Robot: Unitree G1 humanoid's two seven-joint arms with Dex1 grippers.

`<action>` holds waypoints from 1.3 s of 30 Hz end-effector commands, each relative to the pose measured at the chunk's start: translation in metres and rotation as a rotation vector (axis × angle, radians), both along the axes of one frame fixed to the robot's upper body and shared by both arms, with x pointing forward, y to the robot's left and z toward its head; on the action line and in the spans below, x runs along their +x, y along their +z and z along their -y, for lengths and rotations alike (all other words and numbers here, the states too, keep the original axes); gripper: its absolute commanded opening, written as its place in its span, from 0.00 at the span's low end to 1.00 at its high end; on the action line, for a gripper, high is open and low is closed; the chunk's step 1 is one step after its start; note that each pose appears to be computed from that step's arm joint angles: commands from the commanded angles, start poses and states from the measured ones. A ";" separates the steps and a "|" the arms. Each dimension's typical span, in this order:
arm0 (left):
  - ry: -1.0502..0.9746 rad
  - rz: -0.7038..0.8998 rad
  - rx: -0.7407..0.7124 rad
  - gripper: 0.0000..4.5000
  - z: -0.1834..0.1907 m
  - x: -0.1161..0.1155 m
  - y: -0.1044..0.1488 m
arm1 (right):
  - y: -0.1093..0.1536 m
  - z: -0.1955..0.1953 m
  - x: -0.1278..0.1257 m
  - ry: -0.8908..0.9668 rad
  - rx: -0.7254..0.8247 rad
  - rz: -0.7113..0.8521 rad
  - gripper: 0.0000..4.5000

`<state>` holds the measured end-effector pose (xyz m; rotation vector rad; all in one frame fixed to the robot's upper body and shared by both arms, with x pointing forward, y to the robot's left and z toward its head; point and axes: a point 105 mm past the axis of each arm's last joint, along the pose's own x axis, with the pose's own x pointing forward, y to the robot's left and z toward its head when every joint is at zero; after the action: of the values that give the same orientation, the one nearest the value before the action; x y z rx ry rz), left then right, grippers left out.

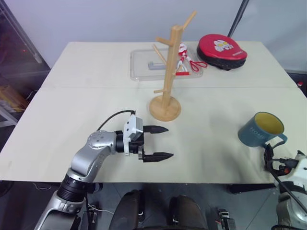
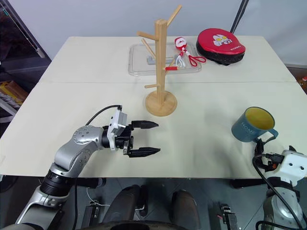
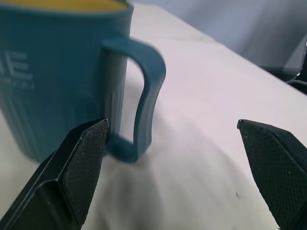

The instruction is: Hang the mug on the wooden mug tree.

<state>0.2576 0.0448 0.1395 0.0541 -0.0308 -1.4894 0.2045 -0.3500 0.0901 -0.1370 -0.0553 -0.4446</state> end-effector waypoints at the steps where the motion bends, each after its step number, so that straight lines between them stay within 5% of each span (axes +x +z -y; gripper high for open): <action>1: -0.008 0.048 -0.019 1.00 0.000 -0.004 0.007 | 0.010 0.002 0.002 -0.018 -0.030 0.021 0.99; 12: 0.029 0.084 -0.023 1.00 0.000 0.002 0.004 | 0.000 0.007 0.010 -0.047 0.001 -0.009 0.99; 21: 0.062 0.099 -0.015 1.00 -0.003 0.007 0.007 | -0.003 -0.003 0.016 0.012 0.038 -0.007 0.04; 26: 0.101 0.103 0.000 1.00 -0.013 0.013 0.005 | 0.003 -0.017 0.021 0.091 0.022 0.007 0.02; 30: 0.151 0.105 0.018 1.00 -0.024 0.022 0.002 | 0.030 -0.066 0.040 0.369 -0.195 -0.024 0.02; 34: 0.213 0.108 0.030 1.00 -0.038 0.032 0.000 | 0.061 -0.122 0.050 0.666 -0.401 -0.025 0.02; 36: 0.262 0.122 0.041 1.00 -0.051 0.040 0.001 | 0.099 -0.153 0.060 0.816 -0.484 0.035 0.02; 39: 0.306 0.135 0.028 1.00 -0.062 0.048 0.008 | 0.129 -0.168 0.072 0.884 -0.542 0.055 0.02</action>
<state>0.3010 0.0995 0.1315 0.1554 -0.0422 -1.2066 0.2775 -0.1906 0.2057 -0.6034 -0.2552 0.4284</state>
